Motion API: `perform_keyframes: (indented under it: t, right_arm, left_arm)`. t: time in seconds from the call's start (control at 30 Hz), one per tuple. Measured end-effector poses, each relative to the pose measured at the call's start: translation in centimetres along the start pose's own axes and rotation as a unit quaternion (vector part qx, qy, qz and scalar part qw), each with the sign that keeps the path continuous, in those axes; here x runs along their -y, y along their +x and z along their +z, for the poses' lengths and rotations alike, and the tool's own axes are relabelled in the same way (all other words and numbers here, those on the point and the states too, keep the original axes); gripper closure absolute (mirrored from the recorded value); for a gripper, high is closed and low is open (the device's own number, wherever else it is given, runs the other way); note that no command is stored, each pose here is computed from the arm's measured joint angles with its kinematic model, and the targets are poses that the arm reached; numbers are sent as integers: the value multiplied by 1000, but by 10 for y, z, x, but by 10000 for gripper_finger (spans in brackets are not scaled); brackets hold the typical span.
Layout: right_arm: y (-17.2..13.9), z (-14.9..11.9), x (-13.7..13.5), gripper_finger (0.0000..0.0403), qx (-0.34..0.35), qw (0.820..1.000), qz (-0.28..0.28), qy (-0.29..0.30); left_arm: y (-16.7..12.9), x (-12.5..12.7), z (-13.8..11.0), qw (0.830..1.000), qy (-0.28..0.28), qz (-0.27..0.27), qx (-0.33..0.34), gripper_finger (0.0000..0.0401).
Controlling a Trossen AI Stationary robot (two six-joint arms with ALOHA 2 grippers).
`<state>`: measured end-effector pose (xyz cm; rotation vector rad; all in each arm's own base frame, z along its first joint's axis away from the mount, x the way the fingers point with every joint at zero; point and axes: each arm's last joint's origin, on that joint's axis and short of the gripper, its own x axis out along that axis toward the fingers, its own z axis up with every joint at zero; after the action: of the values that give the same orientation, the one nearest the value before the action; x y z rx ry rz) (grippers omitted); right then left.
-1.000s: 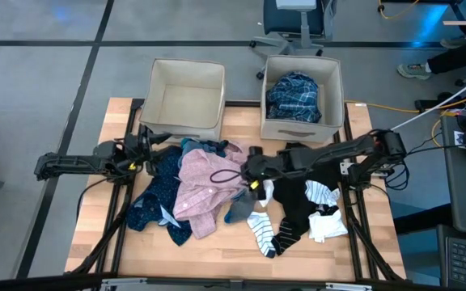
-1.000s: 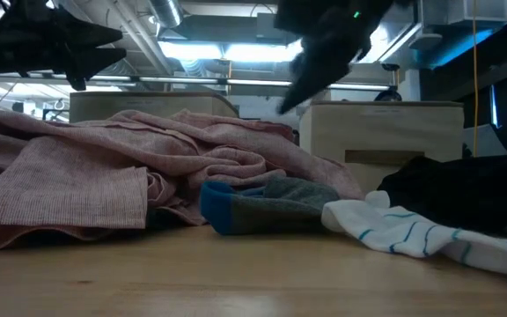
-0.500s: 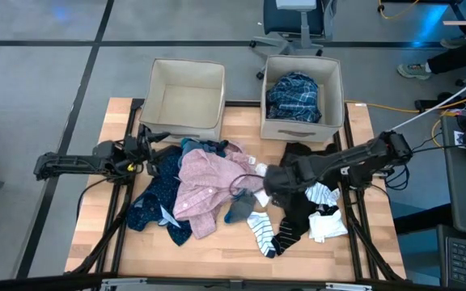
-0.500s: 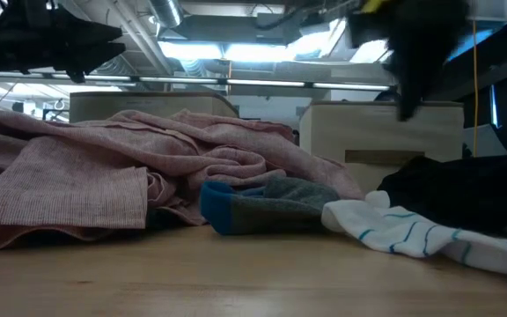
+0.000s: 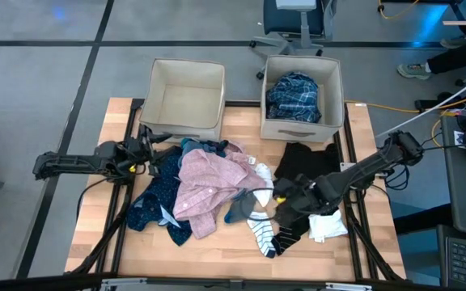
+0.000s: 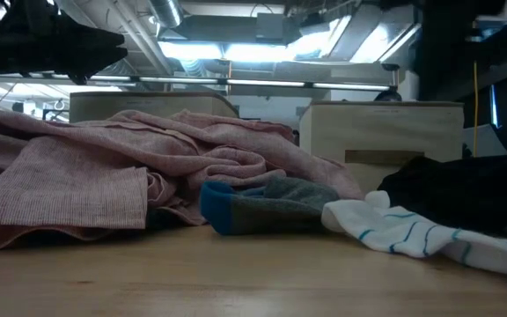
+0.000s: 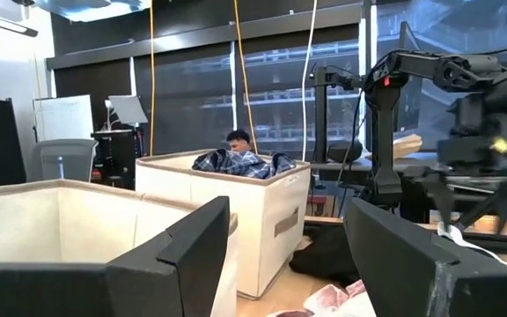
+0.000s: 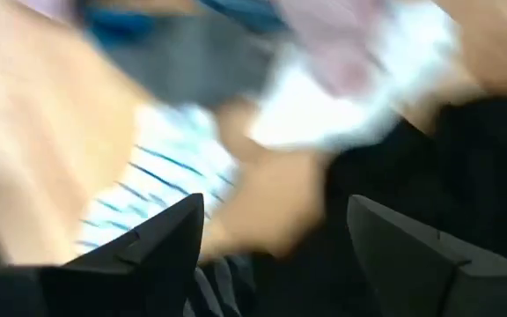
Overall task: Sort clothes
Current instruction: Adjust the pink shirt
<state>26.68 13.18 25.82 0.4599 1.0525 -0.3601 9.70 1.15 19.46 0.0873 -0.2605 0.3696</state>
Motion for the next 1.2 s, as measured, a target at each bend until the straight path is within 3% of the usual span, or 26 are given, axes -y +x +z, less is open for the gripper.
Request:
perform_keyframes:
  t: [0.17, 0.3, 0.43, 0.63, 0.9, 1.07, 1.2]
  right_arm:
    - [23, 6, -21, 121, 35, 997, 48, -56]
    - [47, 4, -29, 121, 35, 992, 38, -118]
    - [71, 14, -32, 121, 82, 979, 7, -189]
    - [98, 50, -26, 121, 201, 928, -93, -298]
    - [133, 87, -10, 121, 230, 879, -79, -411]
    - [155, 102, 9, 121, 223, 881, -100, -404]
    - [170, 107, 22, 143, 198, 890, -67, -405]
  left_arm:
    - [0, 0, 0, 1000, -5, 0, 0, 184]
    - [0, 0, 1, 1000, -15, 0, 3, 184]
    - [0, 0, 1, 1000, -16, 0, 4, 184]
    - [0, 0, 1, 1000, -20, 1, 5, 184]
    - [0, 0, 0, 1000, -25, 0, -2, 184]
    - [0, 0, -2, 1000, -25, -1, -8, 184]
    - [0, 0, -2, 1000, -25, -1, -10, 184]
